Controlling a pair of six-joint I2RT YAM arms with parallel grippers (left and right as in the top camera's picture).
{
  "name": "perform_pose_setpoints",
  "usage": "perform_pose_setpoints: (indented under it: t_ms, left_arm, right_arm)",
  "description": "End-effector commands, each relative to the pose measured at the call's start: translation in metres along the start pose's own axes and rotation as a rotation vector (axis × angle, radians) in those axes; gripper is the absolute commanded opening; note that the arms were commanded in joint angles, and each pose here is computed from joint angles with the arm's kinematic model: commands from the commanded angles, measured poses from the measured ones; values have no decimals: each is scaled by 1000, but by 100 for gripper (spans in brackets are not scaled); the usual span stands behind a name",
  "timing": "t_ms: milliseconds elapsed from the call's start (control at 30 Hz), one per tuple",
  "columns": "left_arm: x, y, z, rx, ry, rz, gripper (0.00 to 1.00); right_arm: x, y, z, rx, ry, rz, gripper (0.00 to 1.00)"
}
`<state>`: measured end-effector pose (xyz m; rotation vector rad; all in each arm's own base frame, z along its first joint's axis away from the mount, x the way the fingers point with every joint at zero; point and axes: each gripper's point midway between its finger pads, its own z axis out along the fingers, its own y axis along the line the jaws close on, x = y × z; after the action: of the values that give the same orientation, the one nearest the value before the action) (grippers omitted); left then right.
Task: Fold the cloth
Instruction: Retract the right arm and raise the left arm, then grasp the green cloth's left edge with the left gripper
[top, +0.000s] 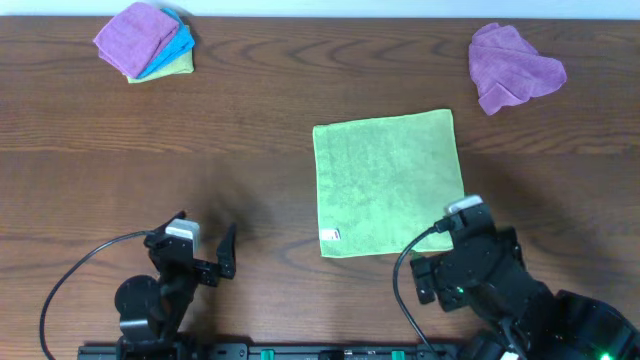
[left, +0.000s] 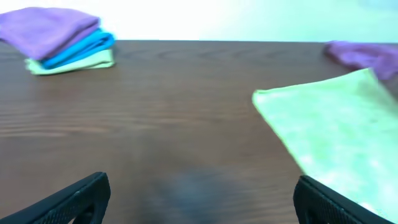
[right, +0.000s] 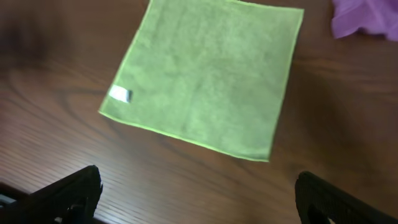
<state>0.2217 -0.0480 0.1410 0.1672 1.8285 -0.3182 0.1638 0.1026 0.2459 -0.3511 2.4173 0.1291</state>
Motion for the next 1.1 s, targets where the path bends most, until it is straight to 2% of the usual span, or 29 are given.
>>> perform_pose_setpoints:
  t_ms: [0, 67, 100, 233, 467, 600, 700, 933, 1067]
  left_arm:
    - [3, -14, 0, 79, 13, -221, 95]
    - [7, -16, 0, 92, 39, -417, 95]
    - [6, -24, -1, 135, 49, -466, 95]
    - [7, -45, -5, 254, 89, -490, 95]
    - [10, -50, -7, 274, 136, -676, 95]
    - [-4, -74, -12, 403, 115, -606, 96]
    - [-13, -86, -14, 465, 97, -568, 96]
    - [1, -96, 8, 468, 233, -516, 97]
    - [-2, -101, 25, 452, 318, -412, 96]
  right_arm:
    - [-3, 6, 0, -31, -4, 143, 99]
    - [-7, 9, 2, -38, -16, 171, 99]
    - [-9, 10, 3, -39, -17, 202, 99]
    - [-6, 21, 9, -80, 39, 314, 99]
    - [2, 41, 17, -138, 135, 363, 99]
    - [3, 39, 20, -116, 141, 360, 99]
    - [6, 20, 22, -25, 126, 359, 99]
    - [4, -22, 27, 102, 128, 401, 99]
    - [3, -44, 29, 158, 127, 398, 99]
